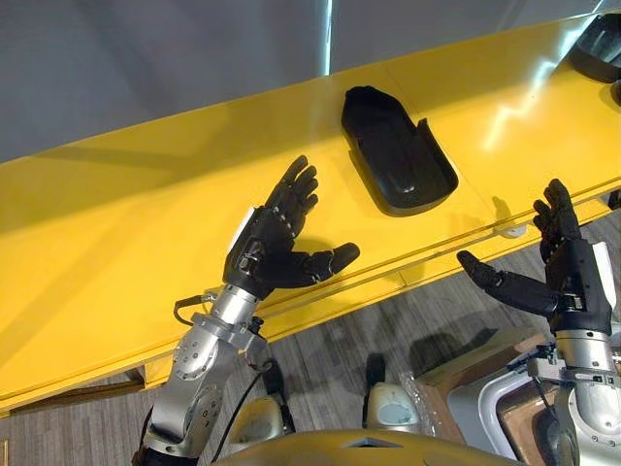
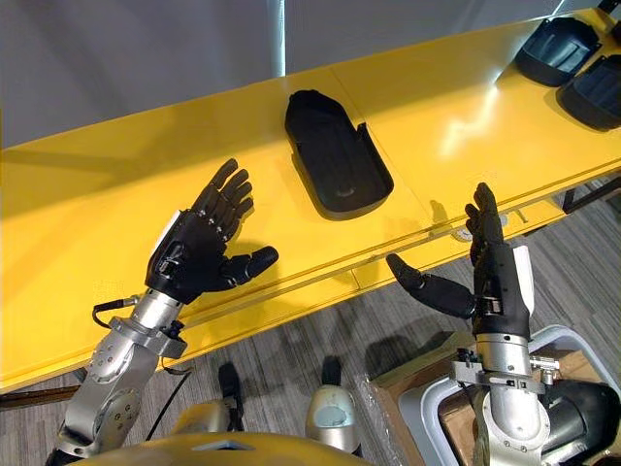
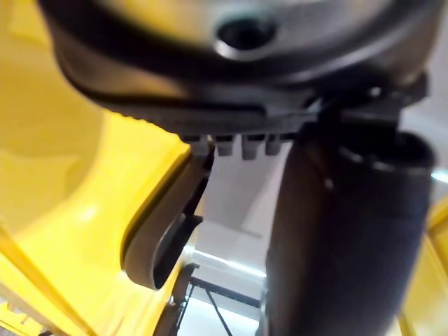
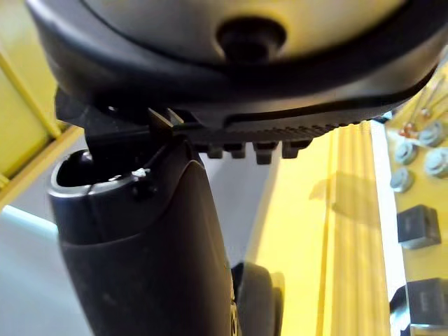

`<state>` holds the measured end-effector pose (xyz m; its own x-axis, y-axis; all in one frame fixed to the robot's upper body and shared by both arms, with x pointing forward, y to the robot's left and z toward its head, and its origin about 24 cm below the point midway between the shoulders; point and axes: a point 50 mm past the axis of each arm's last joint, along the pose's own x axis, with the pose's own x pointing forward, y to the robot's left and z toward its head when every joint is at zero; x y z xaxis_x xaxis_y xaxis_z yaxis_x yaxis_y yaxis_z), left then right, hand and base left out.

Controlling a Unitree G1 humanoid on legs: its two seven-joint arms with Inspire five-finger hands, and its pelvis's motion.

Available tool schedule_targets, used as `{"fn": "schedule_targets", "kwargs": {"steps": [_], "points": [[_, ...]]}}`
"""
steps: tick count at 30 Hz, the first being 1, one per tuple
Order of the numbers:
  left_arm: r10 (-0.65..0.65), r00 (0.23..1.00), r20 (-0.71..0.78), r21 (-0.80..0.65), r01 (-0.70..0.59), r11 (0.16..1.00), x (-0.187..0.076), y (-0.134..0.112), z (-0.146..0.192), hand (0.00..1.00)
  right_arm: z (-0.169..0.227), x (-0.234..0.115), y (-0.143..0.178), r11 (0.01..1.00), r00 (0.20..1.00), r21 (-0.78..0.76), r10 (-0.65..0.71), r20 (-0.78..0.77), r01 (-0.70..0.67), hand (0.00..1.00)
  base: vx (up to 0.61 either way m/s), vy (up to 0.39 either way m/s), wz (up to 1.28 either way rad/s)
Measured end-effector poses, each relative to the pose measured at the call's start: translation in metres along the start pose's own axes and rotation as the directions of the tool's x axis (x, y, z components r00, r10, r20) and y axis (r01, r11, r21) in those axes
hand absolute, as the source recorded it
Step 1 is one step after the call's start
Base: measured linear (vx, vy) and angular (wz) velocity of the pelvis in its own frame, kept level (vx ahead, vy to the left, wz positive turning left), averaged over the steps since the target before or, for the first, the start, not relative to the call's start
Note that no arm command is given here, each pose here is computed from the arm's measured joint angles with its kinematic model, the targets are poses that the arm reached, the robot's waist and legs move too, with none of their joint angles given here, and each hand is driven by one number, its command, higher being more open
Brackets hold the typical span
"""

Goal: Walk over and take three plastic housings, then place them on the shelf

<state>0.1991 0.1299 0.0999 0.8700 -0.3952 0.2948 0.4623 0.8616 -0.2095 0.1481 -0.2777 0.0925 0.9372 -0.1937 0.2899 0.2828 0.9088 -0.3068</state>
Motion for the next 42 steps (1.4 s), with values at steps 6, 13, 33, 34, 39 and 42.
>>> {"fn": "schedule_targets", "kwargs": {"steps": [6, 13, 33, 34, 39, 42], "points": [[0.008, 1.0, -0.008, 0.007, -0.008, 1.0, 0.0, 0.001, 0.0, 1.0, -0.002, -0.001, -0.001, 1.0, 1.0, -0.003, -0.003, -0.008, 0.003, 1.0, 0.0, 0.001, -0.02], [-0.006, 1.0, -0.026, 0.025, 0.006, 1.0, 0.0, 0.0, -0.001, 1.0, -0.007, 0.011, 0.004, 0.998, 0.998, -0.022, -0.065, 0.017, 0.066, 1.0, 0.0, 0.002, 0.03], [-0.014, 1.0, 0.001, 0.057, 0.014, 0.998, 0.007, 0.004, 0.006, 1.0, 0.008, 0.063, 0.013, 0.983, 0.978, -0.125, -0.114, 0.177, 0.137, 1.0, -0.01, 0.007, 0.12], [-0.013, 1.0, 0.001, 0.057, 0.013, 0.998, 0.007, 0.005, 0.006, 1.0, 0.008, 0.063, 0.014, 0.983, 0.979, -0.132, -0.104, 0.174, 0.128, 1.0, 0.0, 0.015, 0.08], [0.004, 1.0, 0.01, 0.07, -0.004, 0.998, 0.007, 0.009, 0.009, 1.0, 0.005, 0.071, 0.018, 0.979, 0.983, -0.167, -0.086, 0.165, 0.114, 1.0, 0.0, 0.008, 0.02], [0.02, 1.0, 0.015, 0.08, -0.021, 0.997, 0.006, 0.013, 0.01, 1.0, 0.005, 0.072, 0.019, 0.98, 0.982, -0.164, -0.082, 0.169, 0.11, 1.0, 0.0, 0.008, 0.02]]}}
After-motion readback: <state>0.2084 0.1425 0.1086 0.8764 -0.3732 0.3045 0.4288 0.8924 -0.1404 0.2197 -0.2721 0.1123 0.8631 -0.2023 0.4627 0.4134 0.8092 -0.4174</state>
